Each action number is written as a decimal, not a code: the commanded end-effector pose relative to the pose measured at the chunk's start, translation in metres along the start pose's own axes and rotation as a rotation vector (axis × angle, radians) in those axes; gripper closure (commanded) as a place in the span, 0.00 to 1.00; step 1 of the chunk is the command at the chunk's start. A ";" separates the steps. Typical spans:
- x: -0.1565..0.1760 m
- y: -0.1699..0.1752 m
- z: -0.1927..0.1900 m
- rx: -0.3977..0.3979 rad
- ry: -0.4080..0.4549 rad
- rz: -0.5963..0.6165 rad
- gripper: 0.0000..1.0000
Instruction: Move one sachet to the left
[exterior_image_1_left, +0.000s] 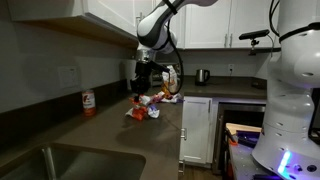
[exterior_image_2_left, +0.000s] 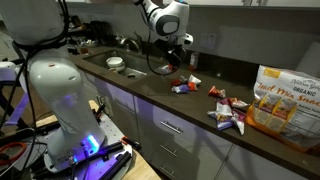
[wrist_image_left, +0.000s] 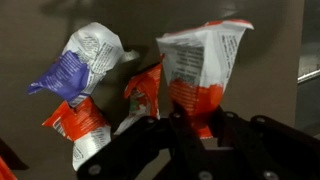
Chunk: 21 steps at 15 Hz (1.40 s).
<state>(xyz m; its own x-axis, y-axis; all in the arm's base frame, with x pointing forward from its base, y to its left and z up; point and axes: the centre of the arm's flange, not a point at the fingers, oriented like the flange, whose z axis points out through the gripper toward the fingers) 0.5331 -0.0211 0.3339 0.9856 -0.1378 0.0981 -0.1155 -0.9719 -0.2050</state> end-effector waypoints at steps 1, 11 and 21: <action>-0.011 0.003 0.004 0.011 0.035 -0.011 0.41; -0.022 0.008 -0.036 -0.061 0.076 -0.067 0.00; -0.050 -0.026 -0.025 -0.255 0.211 -0.295 0.00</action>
<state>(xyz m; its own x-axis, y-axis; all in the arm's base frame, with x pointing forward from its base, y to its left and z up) 0.4982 -0.0063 0.3586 0.9618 0.0889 0.2591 0.0792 -0.9957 0.0479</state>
